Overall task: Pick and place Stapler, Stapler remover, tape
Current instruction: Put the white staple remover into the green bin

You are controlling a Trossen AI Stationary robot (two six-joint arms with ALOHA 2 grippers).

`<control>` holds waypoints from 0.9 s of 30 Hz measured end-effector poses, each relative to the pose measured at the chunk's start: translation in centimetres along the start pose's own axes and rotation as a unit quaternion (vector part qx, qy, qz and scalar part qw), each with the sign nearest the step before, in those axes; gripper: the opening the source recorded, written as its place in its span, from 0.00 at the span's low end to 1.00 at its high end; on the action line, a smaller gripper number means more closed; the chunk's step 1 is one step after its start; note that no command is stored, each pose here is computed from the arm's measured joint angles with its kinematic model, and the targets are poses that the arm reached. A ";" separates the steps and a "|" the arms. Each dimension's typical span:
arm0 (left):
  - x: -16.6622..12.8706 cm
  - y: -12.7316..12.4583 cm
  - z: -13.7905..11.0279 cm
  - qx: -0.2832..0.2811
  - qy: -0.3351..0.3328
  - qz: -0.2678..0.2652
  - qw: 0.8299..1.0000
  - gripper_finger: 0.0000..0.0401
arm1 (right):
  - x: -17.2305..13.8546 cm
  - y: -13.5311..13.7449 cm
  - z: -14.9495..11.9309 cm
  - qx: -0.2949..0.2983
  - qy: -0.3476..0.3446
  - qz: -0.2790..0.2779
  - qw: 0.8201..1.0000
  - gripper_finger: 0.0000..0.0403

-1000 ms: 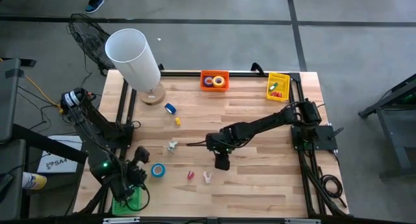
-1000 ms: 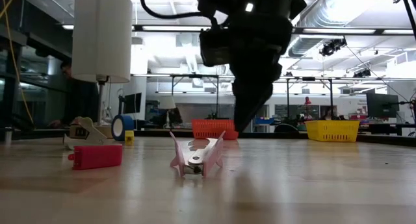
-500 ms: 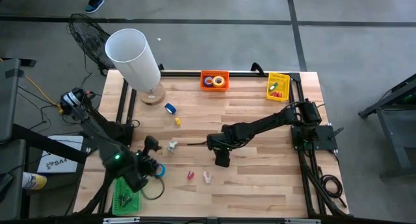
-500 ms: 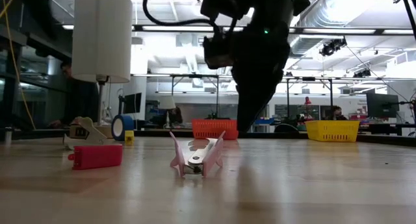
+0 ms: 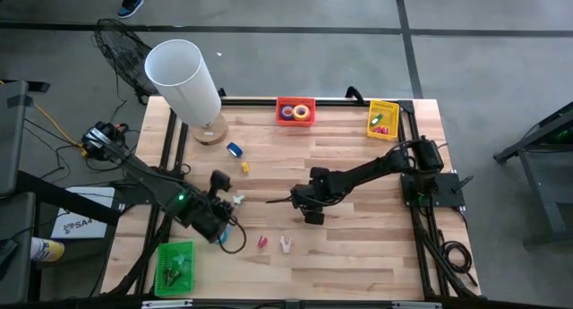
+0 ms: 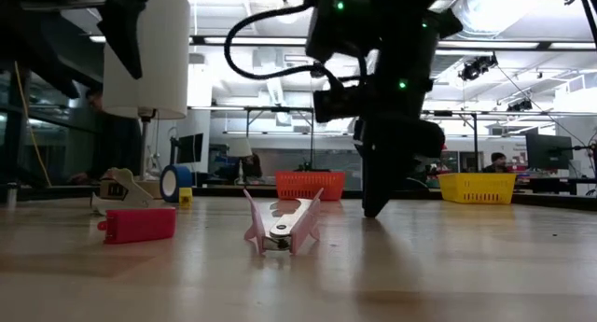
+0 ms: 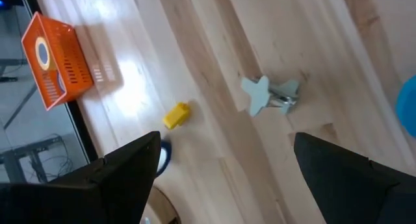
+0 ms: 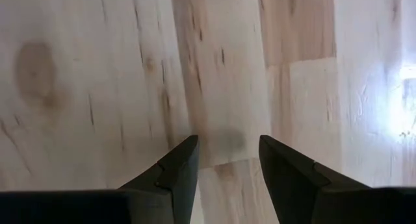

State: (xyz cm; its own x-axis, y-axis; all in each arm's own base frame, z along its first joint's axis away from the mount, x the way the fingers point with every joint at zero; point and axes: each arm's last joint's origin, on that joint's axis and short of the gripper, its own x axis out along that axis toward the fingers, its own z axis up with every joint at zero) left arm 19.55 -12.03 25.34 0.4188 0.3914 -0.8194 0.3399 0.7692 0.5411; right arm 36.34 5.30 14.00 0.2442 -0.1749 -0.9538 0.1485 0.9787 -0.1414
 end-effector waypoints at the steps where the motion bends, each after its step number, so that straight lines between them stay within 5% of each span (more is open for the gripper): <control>1: 0.1 0.1 0.0 0.001 0.002 0.001 1.000 0.86 | 0.0 -0.1 -0.2 0.001 -0.007 -0.005 1.000 0.38; 8: 0.6 0.8 0.0 0.005 0.012 0.004 1.000 0.86 | -1.0 -1.9 -2.4 0.032 -0.112 0.012 0.993 0.38; 15: 2.1 0.4 -0.6 0.005 0.020 0.032 0.999 0.86 | -2.0 -4.0 -6.8 0.073 -0.250 0.042 0.965 0.38; 27: 7.1 4.0 -1.0 -0.122 0.021 -0.048 0.991 0.86 | -1.9 -5.0 -11.0 0.097 -0.361 0.044 0.926 0.38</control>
State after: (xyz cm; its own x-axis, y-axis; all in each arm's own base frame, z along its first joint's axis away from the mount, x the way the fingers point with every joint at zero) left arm 23.02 -5.66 21.52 0.3577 0.3273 -0.8746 0.1603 0.9012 0.4028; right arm 24.57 1.91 13.61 0.8309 -0.1893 -0.5232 0.2495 0.9673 0.0462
